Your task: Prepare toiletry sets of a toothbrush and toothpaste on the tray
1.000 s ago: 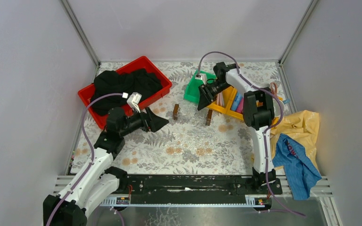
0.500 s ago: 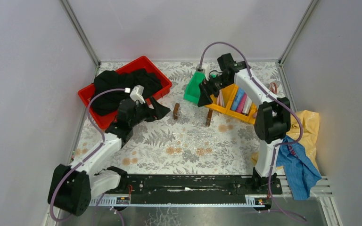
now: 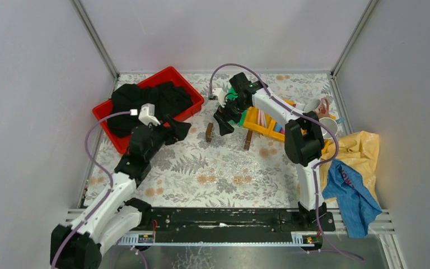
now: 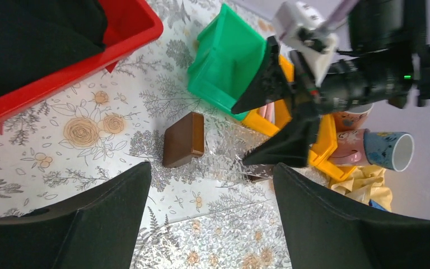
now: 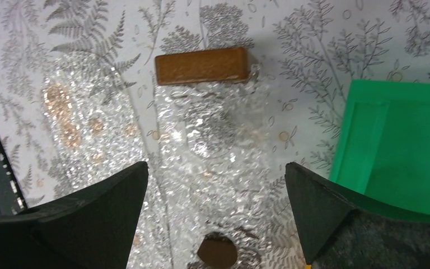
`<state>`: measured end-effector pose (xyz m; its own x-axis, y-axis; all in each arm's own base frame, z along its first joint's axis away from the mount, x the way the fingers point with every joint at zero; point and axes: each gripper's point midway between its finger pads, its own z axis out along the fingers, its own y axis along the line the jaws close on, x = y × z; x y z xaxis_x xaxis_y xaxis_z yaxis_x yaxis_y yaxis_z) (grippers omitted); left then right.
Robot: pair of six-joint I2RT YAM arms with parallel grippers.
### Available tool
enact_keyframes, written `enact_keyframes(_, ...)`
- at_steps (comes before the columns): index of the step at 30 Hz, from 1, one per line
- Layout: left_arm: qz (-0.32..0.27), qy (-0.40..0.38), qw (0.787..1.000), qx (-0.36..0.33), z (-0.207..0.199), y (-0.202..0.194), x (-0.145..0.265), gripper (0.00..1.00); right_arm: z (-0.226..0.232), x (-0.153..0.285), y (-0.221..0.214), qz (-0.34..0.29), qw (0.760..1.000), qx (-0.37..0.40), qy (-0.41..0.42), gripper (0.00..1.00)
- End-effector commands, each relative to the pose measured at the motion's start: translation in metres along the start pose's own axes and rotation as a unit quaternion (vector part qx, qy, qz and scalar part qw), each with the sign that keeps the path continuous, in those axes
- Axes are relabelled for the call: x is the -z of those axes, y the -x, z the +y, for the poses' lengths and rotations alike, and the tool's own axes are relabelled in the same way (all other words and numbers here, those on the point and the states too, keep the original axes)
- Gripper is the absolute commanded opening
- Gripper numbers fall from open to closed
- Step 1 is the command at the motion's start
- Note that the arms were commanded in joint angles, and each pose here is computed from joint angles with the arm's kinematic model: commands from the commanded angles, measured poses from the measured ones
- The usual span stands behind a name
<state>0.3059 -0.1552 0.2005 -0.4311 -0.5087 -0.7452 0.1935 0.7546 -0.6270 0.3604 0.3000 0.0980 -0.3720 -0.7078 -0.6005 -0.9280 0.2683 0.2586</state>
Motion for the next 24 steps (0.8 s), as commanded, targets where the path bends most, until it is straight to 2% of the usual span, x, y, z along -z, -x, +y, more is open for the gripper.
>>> enact_keyframes(1, -0.031, 0.022, 0.999, -0.013, 0.005, 0.01, 0.025, 0.87, -0.02, -0.003, 0.017, 0.0, 0.999, 0.031, -0.039, 1.0)
enact_keyframes(10, -0.029, 0.013, 0.999, -0.018, -0.003, 0.012, 0.06, 0.87, 0.002, -0.023, 0.009, 0.027, 0.998, 0.057, 0.017, 1.0)
enact_keyframes(24, -0.029, -0.002, 0.999, -0.015, -0.007, 0.01, 0.063, 0.87, 0.032, -0.02, -0.004, 0.044, 0.991, 0.104, 0.072, 0.88)
